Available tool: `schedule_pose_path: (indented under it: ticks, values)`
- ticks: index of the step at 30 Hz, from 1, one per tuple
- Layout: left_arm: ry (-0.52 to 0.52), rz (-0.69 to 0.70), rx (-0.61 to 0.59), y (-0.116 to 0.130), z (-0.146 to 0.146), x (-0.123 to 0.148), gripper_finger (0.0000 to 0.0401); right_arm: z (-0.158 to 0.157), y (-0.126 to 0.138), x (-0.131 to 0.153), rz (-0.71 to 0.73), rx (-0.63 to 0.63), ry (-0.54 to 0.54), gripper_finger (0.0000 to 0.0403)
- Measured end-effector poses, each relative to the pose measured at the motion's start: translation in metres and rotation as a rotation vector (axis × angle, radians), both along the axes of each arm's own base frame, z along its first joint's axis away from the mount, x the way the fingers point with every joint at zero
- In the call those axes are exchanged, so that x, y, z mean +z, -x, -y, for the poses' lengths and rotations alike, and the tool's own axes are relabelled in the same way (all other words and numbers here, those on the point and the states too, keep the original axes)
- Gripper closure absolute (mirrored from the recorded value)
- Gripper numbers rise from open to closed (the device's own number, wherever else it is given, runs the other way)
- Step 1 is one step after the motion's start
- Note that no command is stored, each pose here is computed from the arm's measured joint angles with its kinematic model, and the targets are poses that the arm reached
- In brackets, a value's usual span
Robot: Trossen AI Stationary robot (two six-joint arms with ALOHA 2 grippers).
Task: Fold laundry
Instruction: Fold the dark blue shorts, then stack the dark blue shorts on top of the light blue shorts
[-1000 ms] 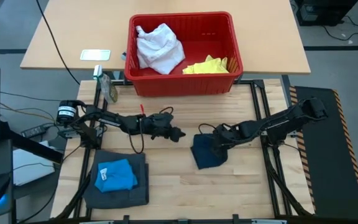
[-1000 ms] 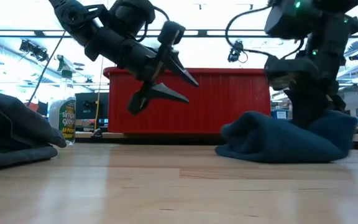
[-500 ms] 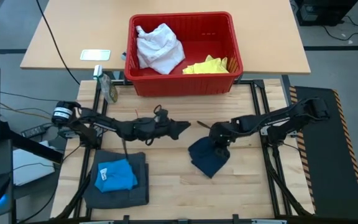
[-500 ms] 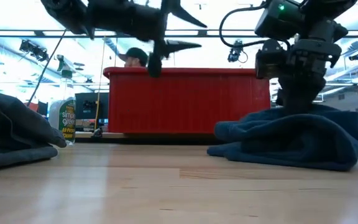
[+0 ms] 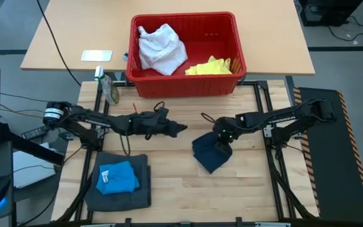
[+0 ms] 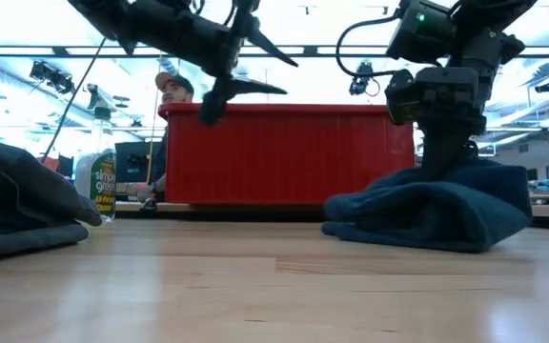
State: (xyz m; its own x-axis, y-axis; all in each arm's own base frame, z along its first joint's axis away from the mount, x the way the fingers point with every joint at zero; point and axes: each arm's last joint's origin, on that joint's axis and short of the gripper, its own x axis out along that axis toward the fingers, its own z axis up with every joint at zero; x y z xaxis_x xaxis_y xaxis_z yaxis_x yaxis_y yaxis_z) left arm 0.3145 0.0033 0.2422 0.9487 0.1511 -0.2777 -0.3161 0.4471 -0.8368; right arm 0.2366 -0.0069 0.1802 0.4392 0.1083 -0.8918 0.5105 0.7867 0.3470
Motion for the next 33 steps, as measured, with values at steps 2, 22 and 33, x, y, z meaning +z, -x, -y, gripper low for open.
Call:
schedule_pose_path:
  ticks: [2,22,33]
  values:
    - [0.014,-0.073,-0.006,0.007,0.003,-0.001,0.0230,0.002,0.000,0.000,-0.006,-0.033,0.010,0.0211]
    - [-0.072,-0.664,-0.075,0.087,0.044,-0.008,0.0253,-0.035,-0.019,-0.054,-0.088,-0.208,-0.052,0.0064]
    - [-0.025,-0.700,-0.038,0.112,0.050,0.001,0.0253,-0.038,-0.034,-0.060,0.030,-0.156,-0.107,0.0229]
